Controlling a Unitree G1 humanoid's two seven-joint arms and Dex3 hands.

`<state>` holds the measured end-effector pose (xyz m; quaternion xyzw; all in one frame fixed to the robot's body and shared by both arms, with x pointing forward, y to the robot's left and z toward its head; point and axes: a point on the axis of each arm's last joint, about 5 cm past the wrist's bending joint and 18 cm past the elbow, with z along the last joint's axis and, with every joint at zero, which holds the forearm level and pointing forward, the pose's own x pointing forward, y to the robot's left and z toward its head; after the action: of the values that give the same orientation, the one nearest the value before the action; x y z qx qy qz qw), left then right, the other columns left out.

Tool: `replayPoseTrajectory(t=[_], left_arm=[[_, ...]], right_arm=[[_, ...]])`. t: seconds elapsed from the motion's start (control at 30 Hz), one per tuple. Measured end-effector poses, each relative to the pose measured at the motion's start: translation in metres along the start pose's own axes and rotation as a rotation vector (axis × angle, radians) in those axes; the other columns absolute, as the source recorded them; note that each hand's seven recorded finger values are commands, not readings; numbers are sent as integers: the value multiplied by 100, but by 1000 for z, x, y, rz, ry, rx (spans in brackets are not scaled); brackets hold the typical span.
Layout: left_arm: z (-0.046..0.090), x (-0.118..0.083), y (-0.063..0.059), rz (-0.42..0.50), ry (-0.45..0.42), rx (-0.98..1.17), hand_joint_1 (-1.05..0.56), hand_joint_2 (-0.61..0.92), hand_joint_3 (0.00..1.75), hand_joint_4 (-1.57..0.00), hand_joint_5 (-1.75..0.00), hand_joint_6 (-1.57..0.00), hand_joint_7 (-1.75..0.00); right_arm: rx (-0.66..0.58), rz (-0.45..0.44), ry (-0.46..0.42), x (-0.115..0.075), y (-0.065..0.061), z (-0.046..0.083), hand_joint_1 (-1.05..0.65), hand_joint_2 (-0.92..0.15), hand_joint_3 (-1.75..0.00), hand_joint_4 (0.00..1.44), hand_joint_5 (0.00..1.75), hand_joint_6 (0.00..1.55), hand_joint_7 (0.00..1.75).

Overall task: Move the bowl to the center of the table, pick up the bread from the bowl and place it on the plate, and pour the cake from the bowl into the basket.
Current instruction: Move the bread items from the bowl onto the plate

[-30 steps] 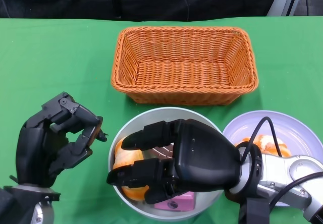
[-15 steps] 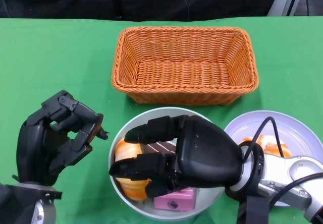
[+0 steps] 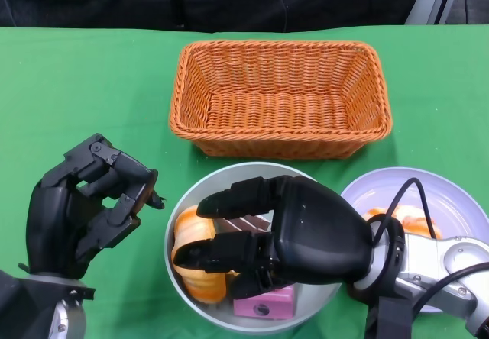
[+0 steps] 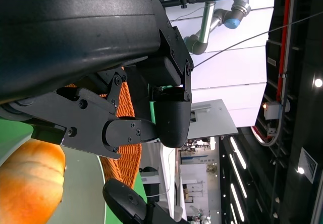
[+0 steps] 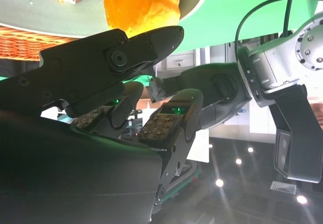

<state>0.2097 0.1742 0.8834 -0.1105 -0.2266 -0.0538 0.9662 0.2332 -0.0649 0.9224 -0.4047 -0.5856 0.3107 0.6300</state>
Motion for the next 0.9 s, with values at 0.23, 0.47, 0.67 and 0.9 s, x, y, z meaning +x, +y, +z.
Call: replayPoseTrajectory(t=[0.23, 0.47, 0.67, 0.9], left_arm=[[0, 0, 0, -3, 3, 8, -17, 91, 36, -82, -148, -84, -125], [1, 0, 2, -6, 2, 10, -17, 89, 36, -82, -147, -85, -121], [2, 0, 5, -22, 6, 22, -14, 84, 51, -83, -145, -86, -117], [4, 1, 9, -44, 9, 28, -13, 80, 56, -86, -145, -91, -113]], right_arm=[[2, 5, 0, -2, 0, 0, -58, -83, 0, 85, 1, 82, 1], [10, 20, -9, -3, 2, 1, -58, -85, -1, 86, 2, 83, 1], [8, 30, -7, -3, 3, 2, -57, -87, -1, 87, 2, 84, 1], [-3, 39, -2, -4, 5, 1, -57, -85, 0, 87, 2, 84, 0]])
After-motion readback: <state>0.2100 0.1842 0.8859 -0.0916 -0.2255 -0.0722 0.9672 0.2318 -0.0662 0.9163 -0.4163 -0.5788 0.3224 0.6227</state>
